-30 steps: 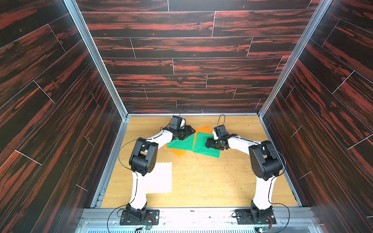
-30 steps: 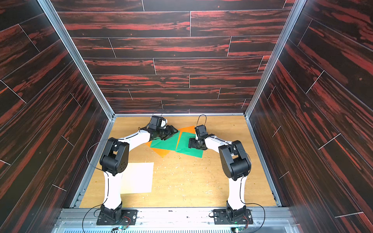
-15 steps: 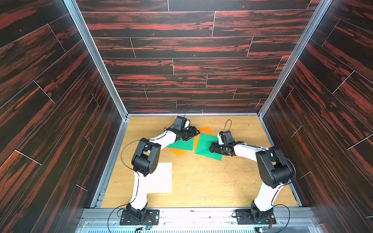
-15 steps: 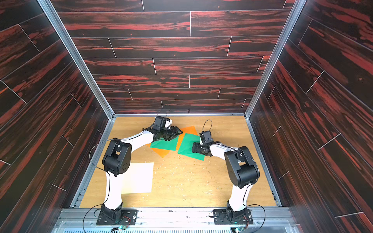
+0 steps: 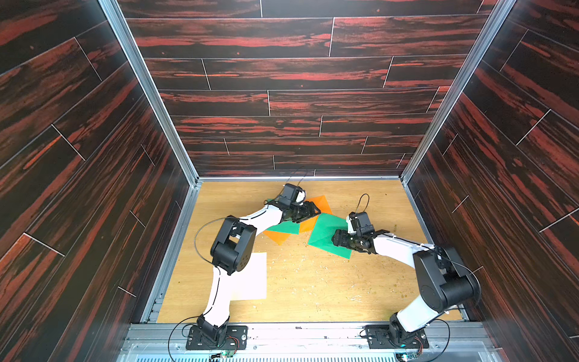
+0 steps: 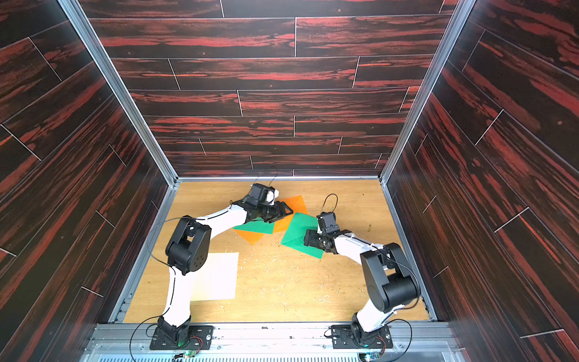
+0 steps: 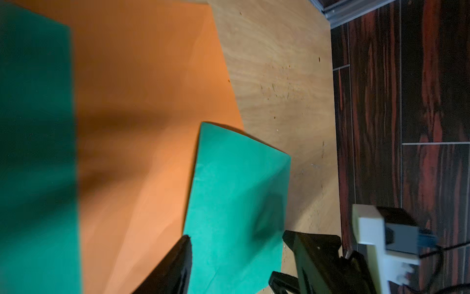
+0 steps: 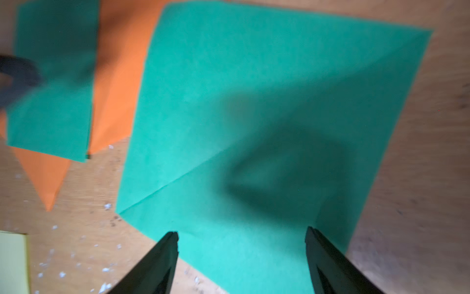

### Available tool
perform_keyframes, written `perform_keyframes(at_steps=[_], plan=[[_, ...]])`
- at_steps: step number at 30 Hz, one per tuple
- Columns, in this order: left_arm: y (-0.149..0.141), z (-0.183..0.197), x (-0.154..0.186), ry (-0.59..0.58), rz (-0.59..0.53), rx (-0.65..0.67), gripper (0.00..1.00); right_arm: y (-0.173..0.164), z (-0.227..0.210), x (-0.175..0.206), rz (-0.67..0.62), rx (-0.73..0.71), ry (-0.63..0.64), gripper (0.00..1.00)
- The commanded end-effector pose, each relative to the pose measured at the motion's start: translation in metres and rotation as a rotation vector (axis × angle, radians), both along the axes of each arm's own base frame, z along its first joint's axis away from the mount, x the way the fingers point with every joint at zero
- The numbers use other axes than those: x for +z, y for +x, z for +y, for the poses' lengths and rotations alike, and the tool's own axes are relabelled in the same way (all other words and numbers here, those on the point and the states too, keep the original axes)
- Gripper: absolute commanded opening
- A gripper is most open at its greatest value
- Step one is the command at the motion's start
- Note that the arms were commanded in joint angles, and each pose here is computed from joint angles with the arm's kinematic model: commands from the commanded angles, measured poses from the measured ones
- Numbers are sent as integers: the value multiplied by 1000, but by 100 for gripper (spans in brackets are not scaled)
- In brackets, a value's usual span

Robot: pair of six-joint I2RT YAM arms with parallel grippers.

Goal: Sort the scattered colored papers by color
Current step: Pick up the colored paper from the center of the board.

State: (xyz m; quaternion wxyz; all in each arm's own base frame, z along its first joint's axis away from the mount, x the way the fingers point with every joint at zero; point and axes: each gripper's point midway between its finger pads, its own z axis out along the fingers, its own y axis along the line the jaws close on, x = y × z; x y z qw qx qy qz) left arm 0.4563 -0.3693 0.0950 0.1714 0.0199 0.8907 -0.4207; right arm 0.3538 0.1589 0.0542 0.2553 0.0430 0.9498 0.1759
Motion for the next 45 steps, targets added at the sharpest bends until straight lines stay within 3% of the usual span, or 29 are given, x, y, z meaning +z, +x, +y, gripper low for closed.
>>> perform_keyframes(at_steps=[1, 9, 17, 34, 45], plan=[[-13, -14, -17, 27, 38, -50, 68, 14, -2, 45, -112, -49, 38, 83], [-14, -19, -44, 48, 75, -19, 68, 6, -33, 36, -32, -187, -16, 85], [-18, -16, -57, 60, 96, -8, 68, -9, -65, -5, 84, -271, 114, 85], [-31, -24, -78, 63, 137, -11, 68, -4, -35, -54, 237, -216, 325, 83], [-34, -26, -87, 64, 154, -12, 68, 13, -10, -38, 192, -130, 474, 82]])
